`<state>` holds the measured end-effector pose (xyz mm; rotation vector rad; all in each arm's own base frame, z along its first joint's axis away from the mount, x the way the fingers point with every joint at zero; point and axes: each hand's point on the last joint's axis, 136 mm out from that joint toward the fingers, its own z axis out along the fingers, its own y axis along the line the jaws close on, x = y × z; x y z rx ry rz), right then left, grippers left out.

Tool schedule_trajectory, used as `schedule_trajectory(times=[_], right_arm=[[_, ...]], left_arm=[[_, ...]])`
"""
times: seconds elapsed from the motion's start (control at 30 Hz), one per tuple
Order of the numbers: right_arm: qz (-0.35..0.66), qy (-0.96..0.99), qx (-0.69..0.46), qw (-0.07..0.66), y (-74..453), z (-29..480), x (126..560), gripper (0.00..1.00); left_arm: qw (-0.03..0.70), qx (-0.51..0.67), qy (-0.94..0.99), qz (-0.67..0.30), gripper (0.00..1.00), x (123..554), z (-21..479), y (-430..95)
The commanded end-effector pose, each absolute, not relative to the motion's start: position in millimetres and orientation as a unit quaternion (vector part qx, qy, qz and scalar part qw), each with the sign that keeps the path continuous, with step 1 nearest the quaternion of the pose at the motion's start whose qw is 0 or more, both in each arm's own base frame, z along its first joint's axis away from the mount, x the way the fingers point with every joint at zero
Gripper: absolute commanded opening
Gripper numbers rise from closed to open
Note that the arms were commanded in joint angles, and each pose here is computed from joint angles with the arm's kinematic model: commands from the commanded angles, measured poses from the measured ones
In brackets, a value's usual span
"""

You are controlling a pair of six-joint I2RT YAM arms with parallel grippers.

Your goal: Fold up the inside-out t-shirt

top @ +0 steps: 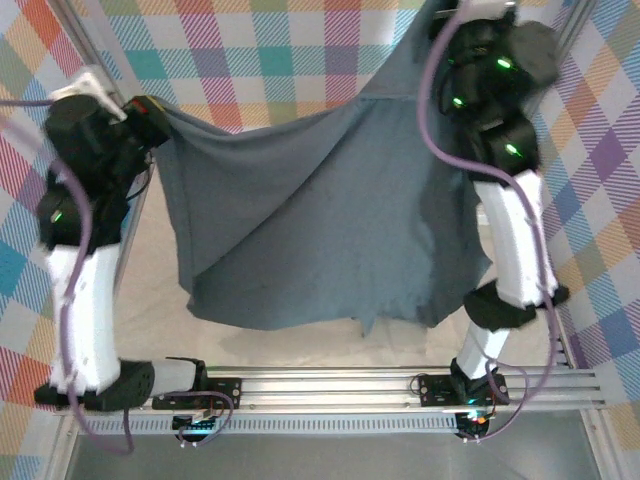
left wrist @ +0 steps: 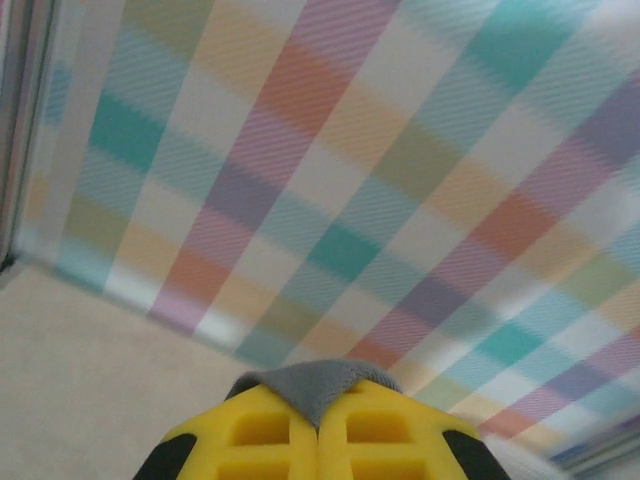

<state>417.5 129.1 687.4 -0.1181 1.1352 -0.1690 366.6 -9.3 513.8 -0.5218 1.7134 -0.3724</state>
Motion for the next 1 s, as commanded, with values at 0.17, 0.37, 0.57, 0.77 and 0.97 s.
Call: schedule_trajectory(times=[0.17,0.37,0.57,0.77,0.97], right_arm=[[-0.032,0.667,-0.043,0.743,124.0,513.0,599.7,0.02],[0.018,0.699,-0.038,0.714,112.3,477.4,621.0,0.73],[0.06,0.758,-0.017,0.649,107.9,469.4,581.0,0.71],[0.142,0.885,-0.023,0.444,133.5,367.8,518.1,0.69],[0.177,0.937,0.043,0.297,141.4,246.3,466.7,0.6]], left_arm=[[0.397,-0.33,0.842,-0.156,0.04,540.4,300.9,41.4],[0.424,-0.314,0.828,-0.189,0.65,603.5,304.3,64.0],[0.421,-0.293,0.831,-0.214,0.66,569.9,340.3,36.0],[0.336,-0.254,0.905,-0.063,0.61,519.9,256.0,11.0],[0.246,-0.234,0.94,0.039,0.57,519.0,165.8,24.5]])
